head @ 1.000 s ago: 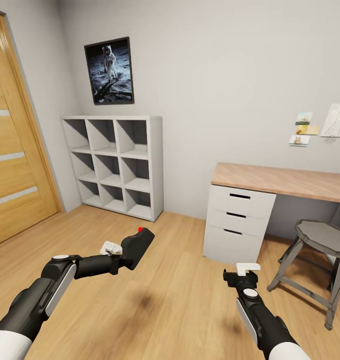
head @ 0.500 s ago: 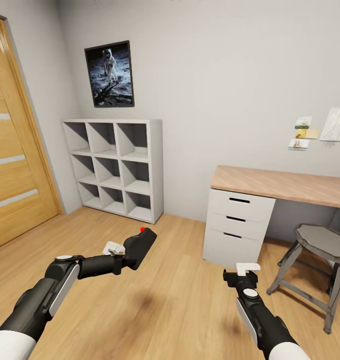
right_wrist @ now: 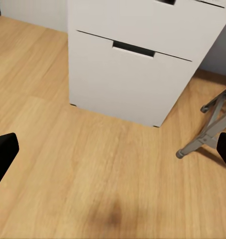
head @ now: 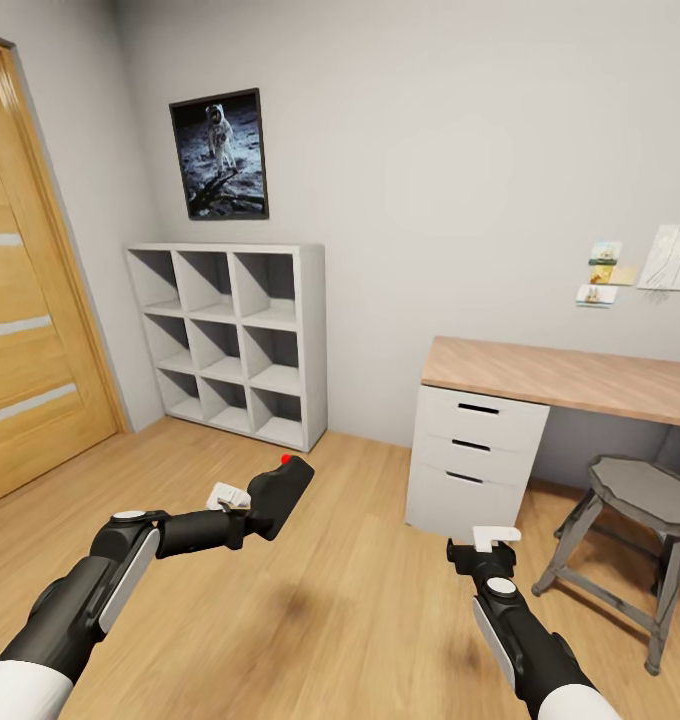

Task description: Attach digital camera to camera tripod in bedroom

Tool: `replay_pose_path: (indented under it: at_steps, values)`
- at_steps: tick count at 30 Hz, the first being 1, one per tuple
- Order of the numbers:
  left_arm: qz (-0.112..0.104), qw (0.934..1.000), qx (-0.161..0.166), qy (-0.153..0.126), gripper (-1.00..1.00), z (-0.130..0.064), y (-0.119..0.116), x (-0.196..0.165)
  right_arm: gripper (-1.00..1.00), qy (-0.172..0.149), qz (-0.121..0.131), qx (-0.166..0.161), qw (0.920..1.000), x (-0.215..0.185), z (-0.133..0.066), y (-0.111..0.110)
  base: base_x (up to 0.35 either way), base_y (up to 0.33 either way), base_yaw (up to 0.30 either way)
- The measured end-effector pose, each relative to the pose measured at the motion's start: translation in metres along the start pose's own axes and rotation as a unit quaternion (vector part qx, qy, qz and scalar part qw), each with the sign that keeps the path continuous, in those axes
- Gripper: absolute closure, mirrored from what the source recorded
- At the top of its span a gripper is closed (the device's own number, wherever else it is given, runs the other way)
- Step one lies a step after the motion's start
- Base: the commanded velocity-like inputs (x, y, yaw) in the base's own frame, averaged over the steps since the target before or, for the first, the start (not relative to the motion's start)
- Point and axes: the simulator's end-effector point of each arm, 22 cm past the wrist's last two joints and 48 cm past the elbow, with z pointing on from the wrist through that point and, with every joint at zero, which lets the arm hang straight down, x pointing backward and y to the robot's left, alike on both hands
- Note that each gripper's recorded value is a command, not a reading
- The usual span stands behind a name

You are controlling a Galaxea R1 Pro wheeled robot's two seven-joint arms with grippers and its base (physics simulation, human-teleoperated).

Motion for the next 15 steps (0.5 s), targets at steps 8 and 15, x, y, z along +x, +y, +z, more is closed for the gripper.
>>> replay_pose_path:
  at_steps: [8,15]
  values:
    - [0.000,1.0000,0.000,0.000,1.00,-0.005,-0.005,-0.014,-1.00,0.000,0.000,0.000,1.0000,-0.015,-0.005,-0.002,0.000,0.000,0.000]
    - [-0.001,1.0000,0.000,-0.001,1.00,-0.010,-0.009,-0.027,-1.00,0.002,-0.001,-0.001,1.0000,-0.025,-0.010,-0.003,0.000,0.000,0.000]
